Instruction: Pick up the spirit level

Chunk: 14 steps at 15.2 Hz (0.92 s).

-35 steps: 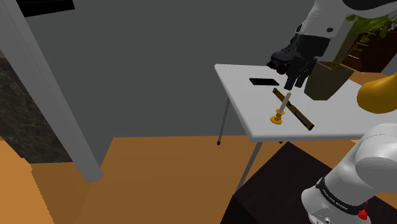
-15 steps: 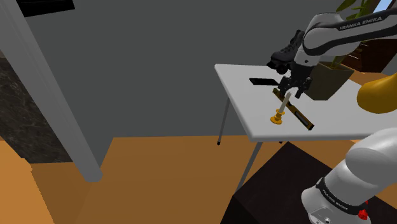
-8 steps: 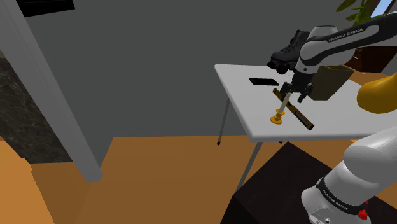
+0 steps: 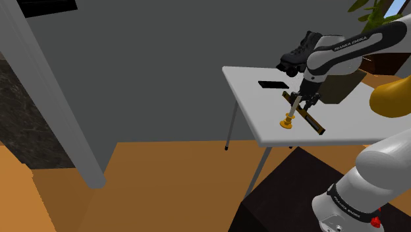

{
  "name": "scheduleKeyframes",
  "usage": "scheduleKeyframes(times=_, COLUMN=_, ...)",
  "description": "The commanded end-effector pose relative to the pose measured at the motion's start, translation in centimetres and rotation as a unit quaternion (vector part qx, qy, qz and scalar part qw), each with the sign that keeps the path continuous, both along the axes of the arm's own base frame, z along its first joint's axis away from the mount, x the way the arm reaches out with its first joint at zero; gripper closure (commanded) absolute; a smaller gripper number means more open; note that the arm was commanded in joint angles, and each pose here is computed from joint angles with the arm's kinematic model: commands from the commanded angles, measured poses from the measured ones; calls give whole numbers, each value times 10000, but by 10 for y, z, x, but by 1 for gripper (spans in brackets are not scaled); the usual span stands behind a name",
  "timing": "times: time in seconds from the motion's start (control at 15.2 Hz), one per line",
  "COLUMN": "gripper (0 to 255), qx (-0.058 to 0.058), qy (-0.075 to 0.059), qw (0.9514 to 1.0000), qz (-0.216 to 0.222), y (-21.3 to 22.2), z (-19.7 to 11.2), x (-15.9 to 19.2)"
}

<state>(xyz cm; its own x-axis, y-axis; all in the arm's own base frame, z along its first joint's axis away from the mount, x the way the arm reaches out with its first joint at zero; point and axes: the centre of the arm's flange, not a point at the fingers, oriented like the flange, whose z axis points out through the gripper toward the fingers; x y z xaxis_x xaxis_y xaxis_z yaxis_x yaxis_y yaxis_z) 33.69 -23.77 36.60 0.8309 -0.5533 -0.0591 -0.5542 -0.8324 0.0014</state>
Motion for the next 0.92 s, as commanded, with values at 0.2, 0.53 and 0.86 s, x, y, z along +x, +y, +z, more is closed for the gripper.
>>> scheduleKeyframes(times=0.2, gripper=255, qx=4, qy=8, qw=10000, qz=-1, y=1, z=-1, x=0)
scheduleKeyframes(times=0.53, gripper=255, qx=4, qy=8, qw=10000, qz=0, y=0, z=-1, x=0)
scheduleKeyframes(times=0.86, gripper=255, qx=4, qy=8, qw=10000, qz=0, y=0, z=25, x=0)
